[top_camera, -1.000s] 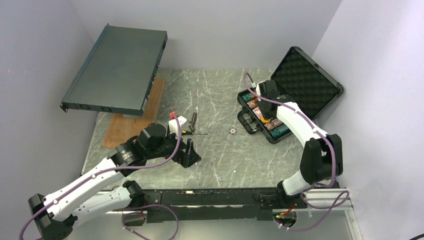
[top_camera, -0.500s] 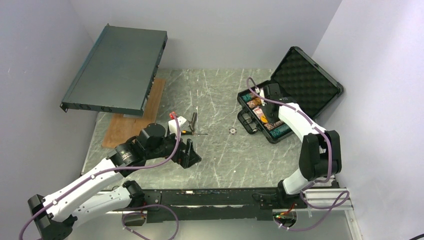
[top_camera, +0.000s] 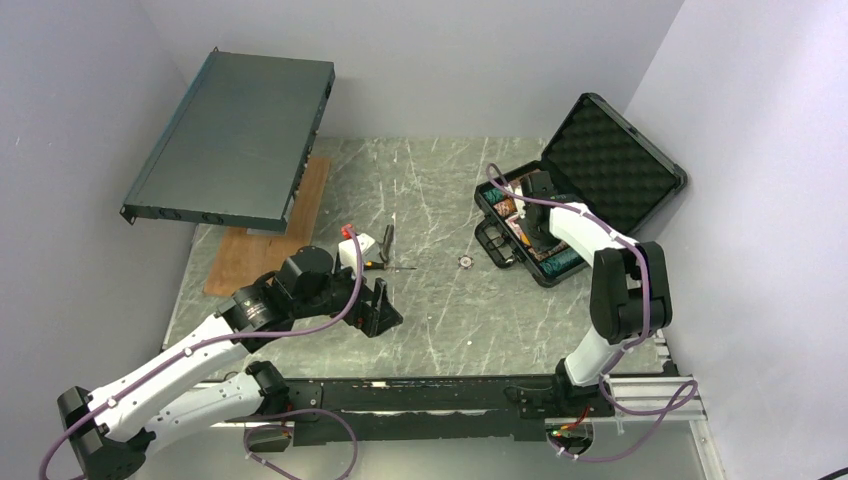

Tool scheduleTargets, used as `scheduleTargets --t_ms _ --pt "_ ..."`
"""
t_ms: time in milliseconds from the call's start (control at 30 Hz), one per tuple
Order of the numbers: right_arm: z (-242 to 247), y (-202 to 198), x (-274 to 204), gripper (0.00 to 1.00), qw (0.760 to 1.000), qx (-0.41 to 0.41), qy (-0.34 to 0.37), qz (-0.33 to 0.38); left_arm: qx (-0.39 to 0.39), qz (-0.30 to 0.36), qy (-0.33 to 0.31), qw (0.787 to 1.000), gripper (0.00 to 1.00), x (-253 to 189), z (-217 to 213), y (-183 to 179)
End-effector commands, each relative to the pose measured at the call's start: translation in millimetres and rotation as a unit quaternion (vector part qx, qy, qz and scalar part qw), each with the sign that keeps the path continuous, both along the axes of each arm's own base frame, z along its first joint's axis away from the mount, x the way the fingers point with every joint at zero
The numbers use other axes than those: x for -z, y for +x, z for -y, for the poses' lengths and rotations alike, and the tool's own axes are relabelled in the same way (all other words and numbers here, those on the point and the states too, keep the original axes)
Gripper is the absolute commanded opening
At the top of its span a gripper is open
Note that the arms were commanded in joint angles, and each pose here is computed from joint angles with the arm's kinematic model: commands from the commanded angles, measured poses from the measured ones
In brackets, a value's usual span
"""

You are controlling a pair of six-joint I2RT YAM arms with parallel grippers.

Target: Pack up texas hold em set

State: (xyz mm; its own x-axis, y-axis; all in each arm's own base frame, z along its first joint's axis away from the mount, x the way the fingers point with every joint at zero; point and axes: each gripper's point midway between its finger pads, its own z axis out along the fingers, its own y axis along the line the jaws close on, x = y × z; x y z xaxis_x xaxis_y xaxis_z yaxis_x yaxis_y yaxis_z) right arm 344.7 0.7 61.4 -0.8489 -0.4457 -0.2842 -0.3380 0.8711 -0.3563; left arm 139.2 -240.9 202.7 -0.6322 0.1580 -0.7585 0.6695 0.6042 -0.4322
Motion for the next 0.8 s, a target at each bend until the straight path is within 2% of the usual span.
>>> scheduleTargets --t_ms 0,133,300,600,767 --pt "-2.3 15.1 -6.5 0.03 1.000 -0.009 0.003 0.016 0.007 0.015 -0.018 1.000 0.99 -17.3 4.3 1.6" --pt "-4.6 17.7 -12.4 0.25 0.999 -0.007 0.013 0.034 0.007 0.013 -0.016 1.000 0.99 -15.2 4.4 1.5" --pt "-9.6 20.7 -31.7 0.42 0.996 0.002 0.035 0.078 0.011 0.008 -0.020 1.000 1.00 -14.7 7.1 1.2" --pt "-7.4 16.3 -47.2 0.43 0.990 0.035 0.052 0.123 0.013 0.000 -0.022 1.000 0.99 -13.3 9.5 0.2" --pt "-13.7 24.0 -27.5 0.28 0.989 0.042 0.087 0.110 0.018 -0.008 -0.025 0.999 0.99 -14.6 12.6 -1.2"
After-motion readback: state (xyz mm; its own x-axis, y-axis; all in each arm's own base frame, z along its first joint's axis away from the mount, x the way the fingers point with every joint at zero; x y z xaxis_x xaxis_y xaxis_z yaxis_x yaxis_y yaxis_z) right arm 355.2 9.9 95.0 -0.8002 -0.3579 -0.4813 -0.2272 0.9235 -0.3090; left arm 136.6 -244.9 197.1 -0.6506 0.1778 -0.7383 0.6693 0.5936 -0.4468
